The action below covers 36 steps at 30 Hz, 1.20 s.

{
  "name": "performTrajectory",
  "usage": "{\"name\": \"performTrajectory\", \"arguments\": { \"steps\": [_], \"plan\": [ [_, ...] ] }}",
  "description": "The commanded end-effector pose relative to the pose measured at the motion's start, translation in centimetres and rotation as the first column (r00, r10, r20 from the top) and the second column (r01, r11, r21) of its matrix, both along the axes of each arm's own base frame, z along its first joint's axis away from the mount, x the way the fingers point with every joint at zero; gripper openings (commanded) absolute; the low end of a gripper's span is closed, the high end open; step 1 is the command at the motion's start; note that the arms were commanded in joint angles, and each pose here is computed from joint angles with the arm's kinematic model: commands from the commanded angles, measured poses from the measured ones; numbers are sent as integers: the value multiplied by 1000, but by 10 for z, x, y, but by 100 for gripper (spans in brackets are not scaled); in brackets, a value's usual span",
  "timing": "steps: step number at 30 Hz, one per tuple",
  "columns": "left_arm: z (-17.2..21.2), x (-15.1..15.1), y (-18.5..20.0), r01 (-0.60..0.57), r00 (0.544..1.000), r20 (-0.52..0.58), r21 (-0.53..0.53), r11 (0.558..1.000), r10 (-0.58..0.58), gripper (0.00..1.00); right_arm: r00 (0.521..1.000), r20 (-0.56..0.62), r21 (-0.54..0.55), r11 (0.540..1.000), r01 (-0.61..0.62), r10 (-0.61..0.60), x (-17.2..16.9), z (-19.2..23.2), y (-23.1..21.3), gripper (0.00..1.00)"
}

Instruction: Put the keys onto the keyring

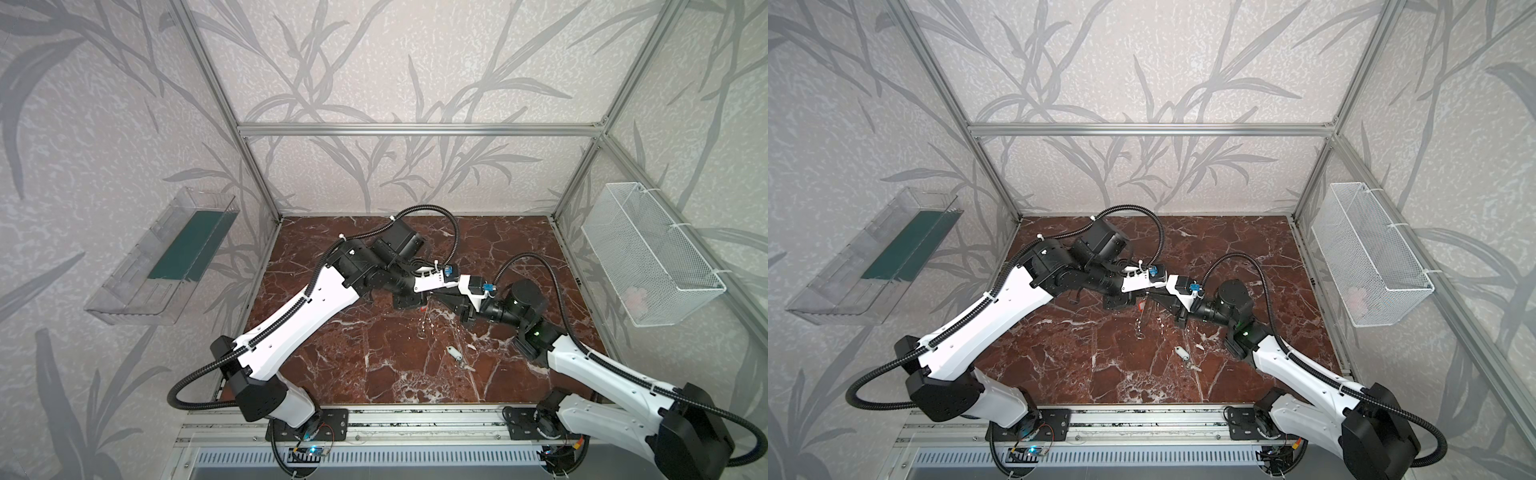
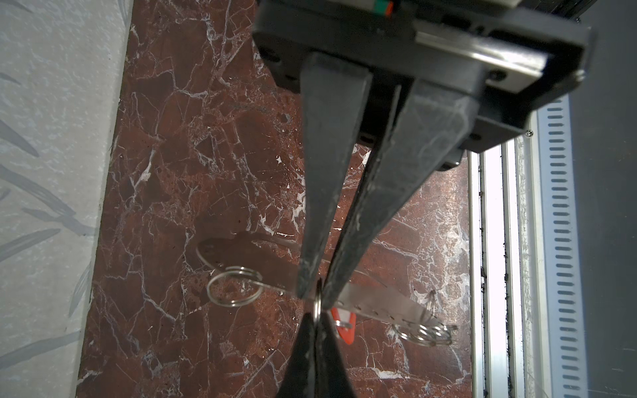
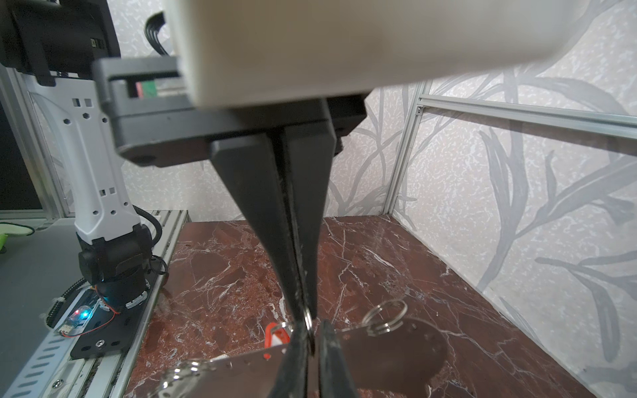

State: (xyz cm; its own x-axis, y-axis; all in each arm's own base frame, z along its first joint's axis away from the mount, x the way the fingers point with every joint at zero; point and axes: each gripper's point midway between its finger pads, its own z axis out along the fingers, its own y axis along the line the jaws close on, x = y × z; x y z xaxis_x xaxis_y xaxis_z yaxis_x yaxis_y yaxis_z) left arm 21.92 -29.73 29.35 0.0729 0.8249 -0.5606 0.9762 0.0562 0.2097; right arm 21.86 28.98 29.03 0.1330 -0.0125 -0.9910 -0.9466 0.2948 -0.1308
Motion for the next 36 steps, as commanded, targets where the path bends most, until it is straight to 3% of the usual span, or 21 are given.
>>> {"name": "performTrajectory", "arguments": {
  "steps": [1, 5, 10, 14, 17, 24, 36],
  "plan": [
    [13, -11, -9, 64, 998, 11, -67, 996, -63, 0, 1000, -24, 3, 1000, 6, -6, 5, 4, 3, 13],
    [17, -11, -10, 64, 998, 20, -87, 994, -62, 0, 999, -29, 17, 1000, 15, -14, 7, 5, 2, 0],
    [10, -7, -8, 39, 999, 16, -69, 997, -38, 2, 999, -30, 75, 996, 47, -45, 11, 13, -1, 0],
    [6, 1, -2, -12, 999, 37, -68, 998, 14, 33, 998, -19, 129, 989, 68, -67, 14, 25, -5, 0],
    [7, 11, 7, -80, 993, 78, -107, 991, 89, 42, 996, -21, 161, 983, 88, -86, 17, 31, -9, 0],
    [9, 15, 17, -182, 972, 98, -270, 945, 215, 43, 994, -22, 185, 977, 108, -106, 19, 36, -13, 0],
    [-2, 17, 2, -218, 971, 16, -348, 912, 239, 36, 994, -14, 237, 966, 106, -105, 18, 48, -16, 0]
  ]
}}
